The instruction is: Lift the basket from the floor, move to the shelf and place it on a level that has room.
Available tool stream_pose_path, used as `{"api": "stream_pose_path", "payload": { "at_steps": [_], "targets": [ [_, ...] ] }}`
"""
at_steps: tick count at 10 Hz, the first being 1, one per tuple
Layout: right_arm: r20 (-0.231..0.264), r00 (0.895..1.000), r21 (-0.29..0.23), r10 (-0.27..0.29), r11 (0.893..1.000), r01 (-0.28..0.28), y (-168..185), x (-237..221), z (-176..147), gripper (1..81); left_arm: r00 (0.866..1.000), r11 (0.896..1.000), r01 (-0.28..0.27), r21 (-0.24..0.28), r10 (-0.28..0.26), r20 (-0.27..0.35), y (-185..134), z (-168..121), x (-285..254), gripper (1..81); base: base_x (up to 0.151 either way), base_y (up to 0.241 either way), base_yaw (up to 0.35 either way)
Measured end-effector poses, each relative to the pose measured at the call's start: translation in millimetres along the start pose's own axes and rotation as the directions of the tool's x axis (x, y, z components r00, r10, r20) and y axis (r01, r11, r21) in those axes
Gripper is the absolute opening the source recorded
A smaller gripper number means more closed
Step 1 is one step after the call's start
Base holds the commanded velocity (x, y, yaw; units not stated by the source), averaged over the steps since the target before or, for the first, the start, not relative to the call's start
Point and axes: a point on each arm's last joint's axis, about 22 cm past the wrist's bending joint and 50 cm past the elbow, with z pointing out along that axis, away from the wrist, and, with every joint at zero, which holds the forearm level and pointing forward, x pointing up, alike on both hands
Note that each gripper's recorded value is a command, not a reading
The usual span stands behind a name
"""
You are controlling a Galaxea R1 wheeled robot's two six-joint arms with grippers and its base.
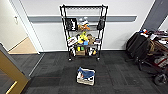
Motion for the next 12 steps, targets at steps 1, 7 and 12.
{"api": "stream_pose_path", "payload": {
  "at_steps": [1, 7, 12],
  "targets": [
    [-0.001, 1.0, -0.001, 0.004, 1.0, -0.004, 0.5, 0.2, -0.1, 81.1, 1.0, 1.0, 0.0, 0.0, 0.0, 0.0, 0.3, 0.1, -0.2, 81.1, 0.073, 0.0, 0.0],
    [-0.039, 0.999, 0.001, 0.008, 1.0, -0.008, 0.1, 24.5, 0.6, 81.1, 1.0, 1.0, 0.0, -0.002, 0.0, 0.003, 0.9, 0.2, -1.5, 81.1, 0.083, 0.0, 0.0],
    [-0.038, 0.999, -0.002, 0.024, 1.0, -0.024, 2.5, 22.0, -0.1, 81.1, 1.0, 1.0, 0.0, -0.002, 0.0, 0.002, 1.2, 0.3, -1.2, 81.1, 0.097, 0.0, 0.0]
  ]
}}
